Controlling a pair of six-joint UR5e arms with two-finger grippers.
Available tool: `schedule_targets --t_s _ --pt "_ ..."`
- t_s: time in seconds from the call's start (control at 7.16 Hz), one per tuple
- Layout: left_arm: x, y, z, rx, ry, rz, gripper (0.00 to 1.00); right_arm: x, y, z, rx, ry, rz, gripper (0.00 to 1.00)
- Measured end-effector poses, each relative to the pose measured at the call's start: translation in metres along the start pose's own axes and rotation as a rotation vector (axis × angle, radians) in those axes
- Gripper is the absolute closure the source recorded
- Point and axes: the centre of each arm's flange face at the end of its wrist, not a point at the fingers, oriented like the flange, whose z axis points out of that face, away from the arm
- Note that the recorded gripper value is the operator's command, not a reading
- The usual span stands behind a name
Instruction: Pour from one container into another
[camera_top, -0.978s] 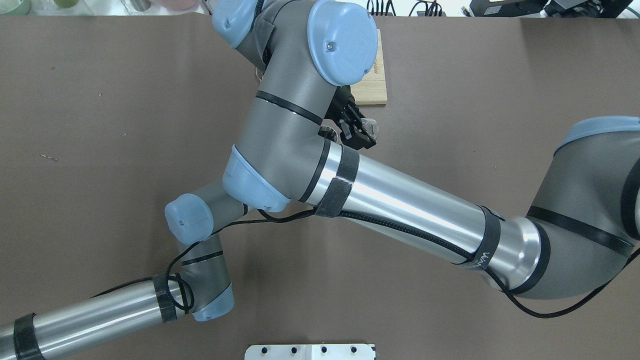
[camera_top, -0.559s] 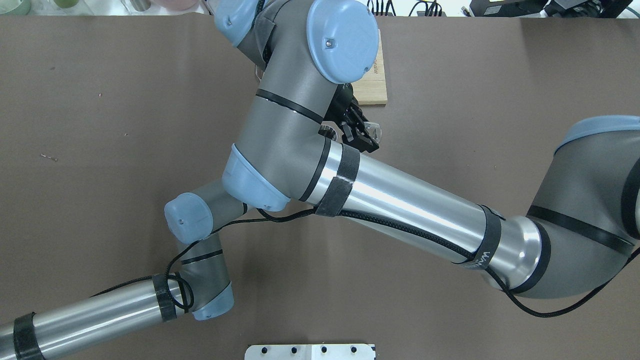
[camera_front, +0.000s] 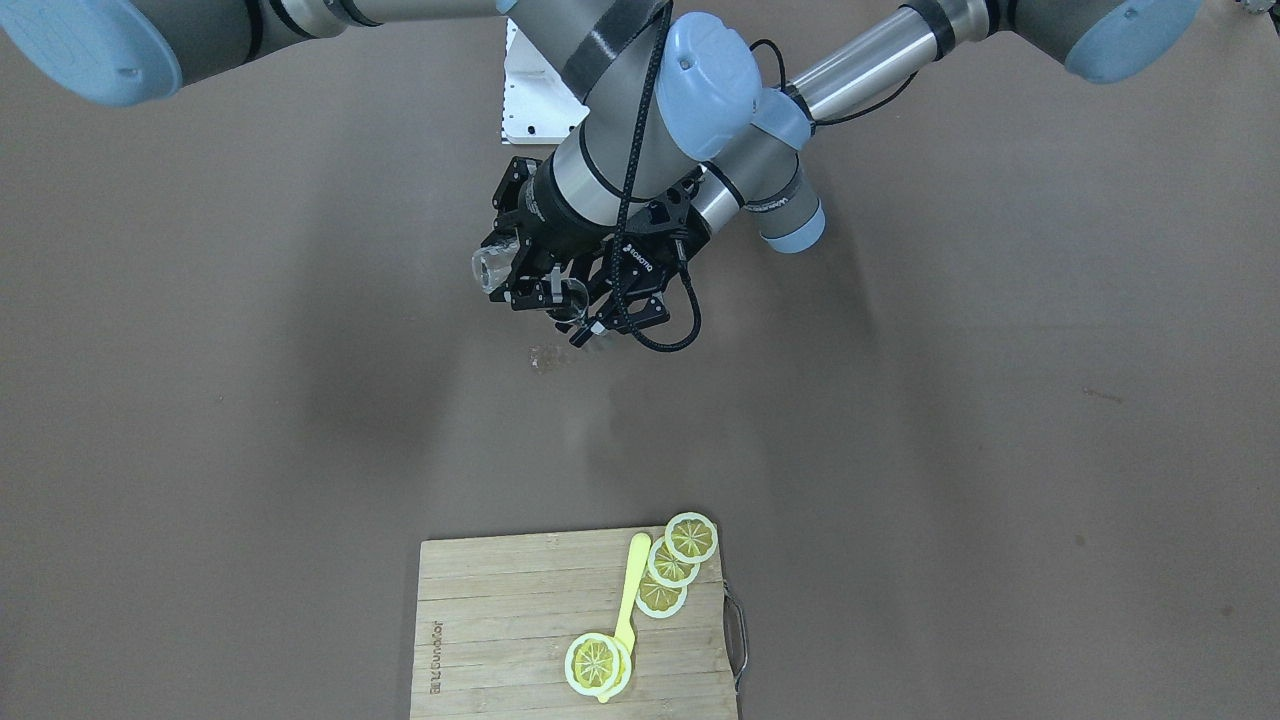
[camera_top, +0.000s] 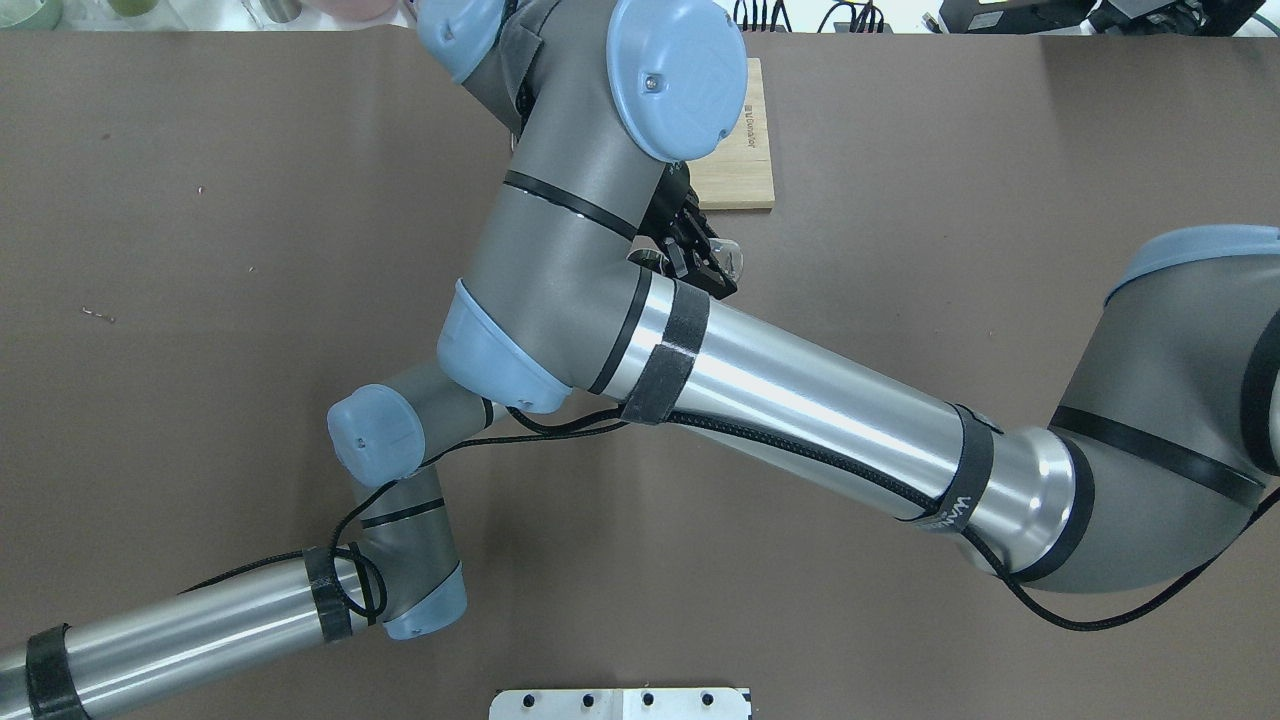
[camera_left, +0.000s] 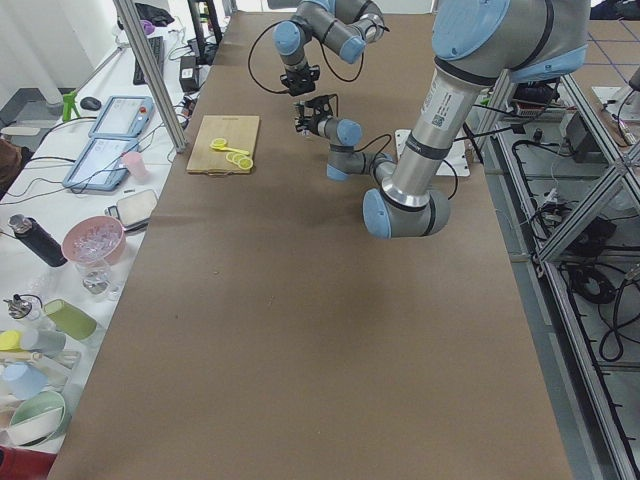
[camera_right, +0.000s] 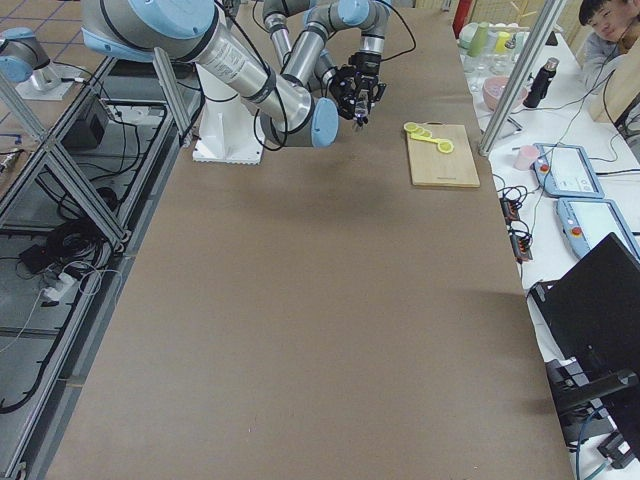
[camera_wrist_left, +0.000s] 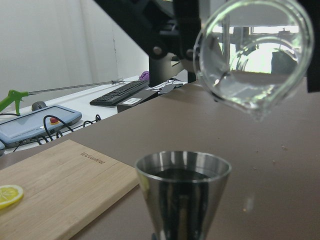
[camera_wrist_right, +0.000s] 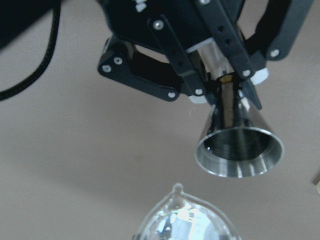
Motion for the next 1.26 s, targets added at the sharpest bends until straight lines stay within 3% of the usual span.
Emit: schedule_targets --t_s 0.7,0.98,1.26 --pt "-0.002 -0.001 0.0 0.001 -0.002 0.001 1.0 0.036 0.018 0.001 0.045 0.026 0.054 1.0" --pt "-0.003 -0.001 0.0 0.002 -0.003 0.001 1.0 0.04 0.039 -0.013 0.089 0.033 0.076 1.0" --pt "-0.004 -0.001 0.0 0.001 -0.005 0.002 1.0 0.043 0.083 -0.016 0.163 0.036 0.109 1.0"
